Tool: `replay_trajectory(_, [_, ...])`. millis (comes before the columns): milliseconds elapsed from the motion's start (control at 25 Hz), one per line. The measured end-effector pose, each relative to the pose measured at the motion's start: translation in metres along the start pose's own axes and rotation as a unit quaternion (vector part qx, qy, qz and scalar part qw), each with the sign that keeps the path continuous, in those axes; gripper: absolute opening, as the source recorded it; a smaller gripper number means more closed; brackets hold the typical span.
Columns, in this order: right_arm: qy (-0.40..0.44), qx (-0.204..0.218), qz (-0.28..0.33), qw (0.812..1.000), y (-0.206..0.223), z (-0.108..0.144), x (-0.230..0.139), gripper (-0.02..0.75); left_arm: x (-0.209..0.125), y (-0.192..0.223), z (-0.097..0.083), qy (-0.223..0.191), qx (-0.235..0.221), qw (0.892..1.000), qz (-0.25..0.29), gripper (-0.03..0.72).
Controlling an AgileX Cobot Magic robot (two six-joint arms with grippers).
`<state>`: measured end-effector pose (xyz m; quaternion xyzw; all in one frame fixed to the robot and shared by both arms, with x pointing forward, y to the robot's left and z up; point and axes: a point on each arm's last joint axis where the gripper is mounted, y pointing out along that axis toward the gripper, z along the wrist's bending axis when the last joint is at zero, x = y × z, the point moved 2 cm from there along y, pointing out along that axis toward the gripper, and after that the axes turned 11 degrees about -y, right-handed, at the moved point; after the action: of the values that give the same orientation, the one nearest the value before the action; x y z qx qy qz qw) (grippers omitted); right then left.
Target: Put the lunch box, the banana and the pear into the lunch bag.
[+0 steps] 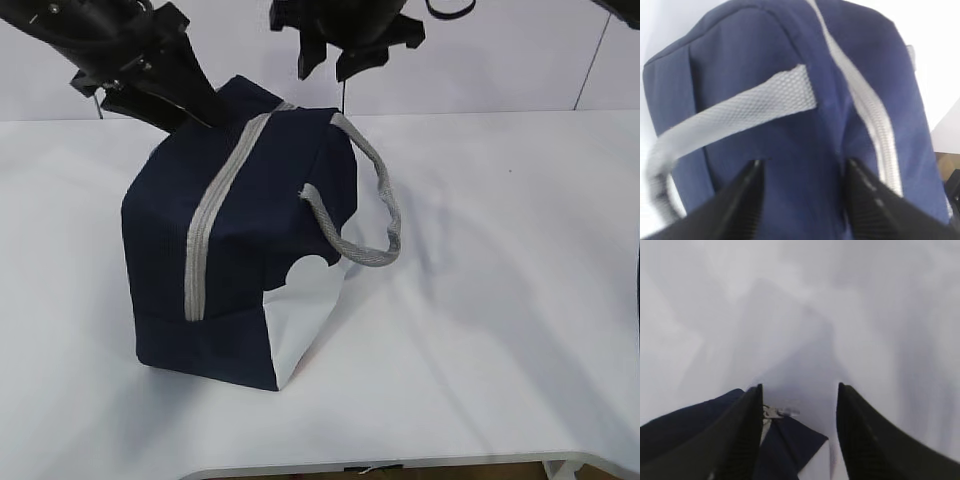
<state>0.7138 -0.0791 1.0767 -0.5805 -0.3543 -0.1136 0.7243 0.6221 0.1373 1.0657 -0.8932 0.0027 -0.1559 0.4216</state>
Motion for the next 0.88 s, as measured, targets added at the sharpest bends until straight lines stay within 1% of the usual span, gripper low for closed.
replay_trajectory(40, [-0.008, -0.005, -0.003, 1.000, -0.006, -0.001, 0.003, 0.405, 0.000, 0.000, 0.000, 0.000, 0.001, 1.000, 0.000, 0.375])
replay_trajectory(120, [-0.030, -0.011, -0.015, 0.999, -0.022, -0.001, 0.012, 0.408, 0.000, -0.001, 0.000, -0.001, 0.001, 1.000, 0.001, 0.402])
replay_trajectory(240, [-0.070, -0.024, -0.012, 0.997, -0.043, -0.002, 0.018, 0.408, -0.001, -0.005, -0.003, -0.005, 0.001, 1.000, -0.003, 0.413])
replay_trajectory(360, [-0.088, -0.041, -0.029, 0.995, -0.060, -0.005, 0.025, 0.408, -0.003, -0.013, -0.009, 0.000, 0.002, 1.000, -0.010, 0.416])
replay_trajectory(440, [-0.094, -0.052, -0.040, 0.993, -0.067, -0.007, 0.029, 0.408, -0.005, -0.019, -0.010, 0.004, 0.012, 1.000, -0.013, 0.416])
replay_trajectory(520, [-0.096, -0.056, -0.046, 0.993, -0.072, -0.007, 0.031, 0.408, -0.006, -0.024, -0.010, 0.007, 0.031, 0.999, -0.018, 0.417])
replay_trajectory(600, [-0.097, -0.054, -0.050, 0.993, -0.077, -0.007, 0.032, 0.408, -0.009, -0.034, -0.009, 0.013, 0.062, 0.998, -0.024, 0.417])
replay_trajectory(680, [-0.097, -0.042, -0.056, 0.993, -0.086, -0.003, 0.033, 0.408, -0.012, -0.047, -0.011, 0.017, 0.090, 0.995, -0.037, 0.417])
replay_trajectory(760, [-0.100, -0.020, -0.062, 0.993, -0.098, 0.002, 0.034, 0.408, -0.017, -0.062, -0.015, 0.025, 0.115, 0.992, -0.052, 0.417])
replay_trajectory(880, [-0.113, -0.004, -0.063, 0.992, -0.121, 0.007, 0.030, 0.408, -0.024, -0.085, -0.020, 0.035, 0.151, 0.985, -0.074, 0.417])
